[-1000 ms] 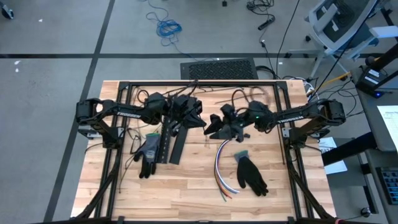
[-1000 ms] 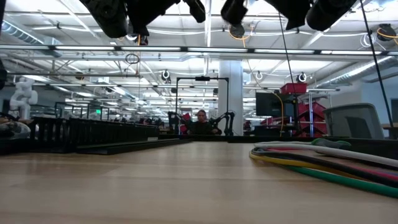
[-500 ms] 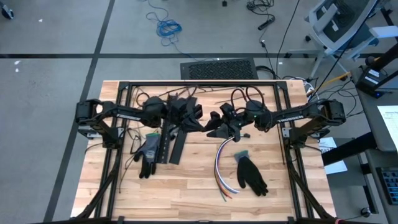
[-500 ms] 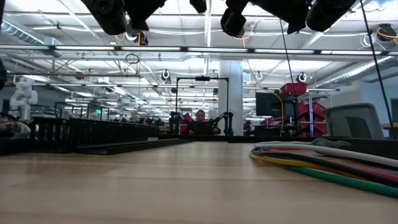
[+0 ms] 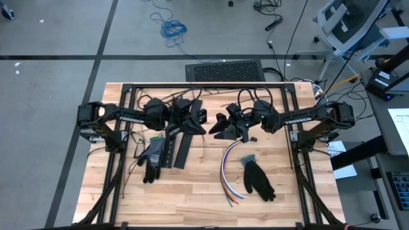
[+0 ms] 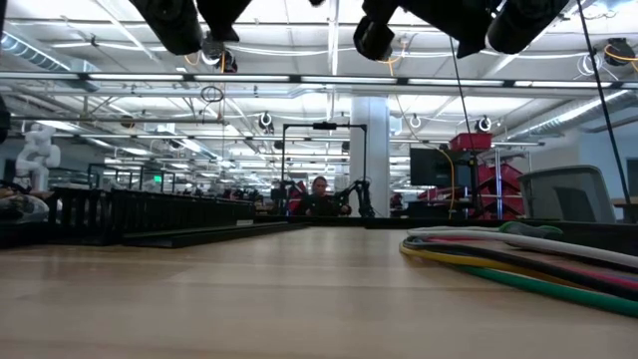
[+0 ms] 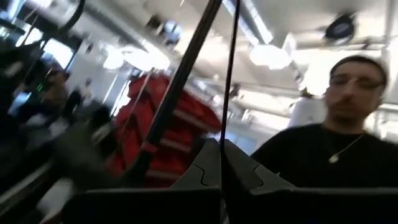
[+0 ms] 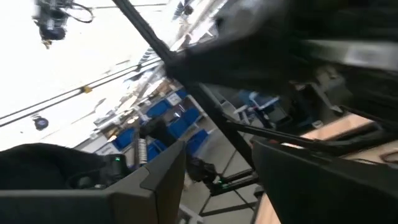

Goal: Ziptie cables
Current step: Wrap the cable wires with the black ziptie

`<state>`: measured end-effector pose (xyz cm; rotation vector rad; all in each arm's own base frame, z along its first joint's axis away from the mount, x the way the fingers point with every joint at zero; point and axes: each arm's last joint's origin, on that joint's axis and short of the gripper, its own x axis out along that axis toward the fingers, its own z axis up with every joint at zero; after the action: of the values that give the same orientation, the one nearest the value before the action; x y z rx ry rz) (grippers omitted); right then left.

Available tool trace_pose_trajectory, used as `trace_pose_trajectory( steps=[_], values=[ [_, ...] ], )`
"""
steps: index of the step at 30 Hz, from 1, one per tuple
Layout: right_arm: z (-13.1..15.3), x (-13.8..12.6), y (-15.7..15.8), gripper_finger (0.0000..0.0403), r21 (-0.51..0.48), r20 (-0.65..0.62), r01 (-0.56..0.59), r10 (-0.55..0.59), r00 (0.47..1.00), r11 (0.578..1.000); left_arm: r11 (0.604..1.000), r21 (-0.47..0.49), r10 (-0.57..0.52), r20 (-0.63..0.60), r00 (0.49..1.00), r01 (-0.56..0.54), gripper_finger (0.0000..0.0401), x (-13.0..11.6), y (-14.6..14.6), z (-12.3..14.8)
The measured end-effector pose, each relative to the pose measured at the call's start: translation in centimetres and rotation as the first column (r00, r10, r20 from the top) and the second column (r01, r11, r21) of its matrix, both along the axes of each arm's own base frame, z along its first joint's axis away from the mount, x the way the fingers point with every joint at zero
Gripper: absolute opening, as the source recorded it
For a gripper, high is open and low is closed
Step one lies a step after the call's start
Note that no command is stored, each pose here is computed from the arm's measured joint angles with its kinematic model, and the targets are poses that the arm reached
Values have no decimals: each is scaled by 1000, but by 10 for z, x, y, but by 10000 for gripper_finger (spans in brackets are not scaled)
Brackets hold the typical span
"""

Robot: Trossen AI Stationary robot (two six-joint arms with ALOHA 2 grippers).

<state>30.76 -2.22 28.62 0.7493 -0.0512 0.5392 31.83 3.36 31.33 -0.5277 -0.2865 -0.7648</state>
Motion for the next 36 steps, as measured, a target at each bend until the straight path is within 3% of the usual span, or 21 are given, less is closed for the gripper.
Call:
trace_pose_trajectory(
  steps=[5, 12, 19, 29, 36],
  values=[
    [1, 0, 2, 180, 8, 4, -11, 11, 1000, 1000, 993, 39, 113, -47, 992, -111, 0, 6, 8, -9],
    [-1, 1, 2, 180, -14, -3, 6, -6, 1000, 1000, 985, 37, 171, -31, 985, -170, 0, 7, 8, -9],
    [-1, 1, 2, 180, -17, -1, 6, -6, 1000, 1000, 947, 103, 314, -87, 945, -305, 0, 14, 8, -20],
    [-1, 0, 2, 171, -16, -2, -1, 1, 1000, 1000, 959, 112, 269, -86, 959, -259, 0, 14, 6, -20],
    [-1, 1, 4, 95, -15, -5, -2, 2, 1000, 1000, 961, 114, 261, -88, 961, -251, 0, 13, 6, -20]
  ],
)
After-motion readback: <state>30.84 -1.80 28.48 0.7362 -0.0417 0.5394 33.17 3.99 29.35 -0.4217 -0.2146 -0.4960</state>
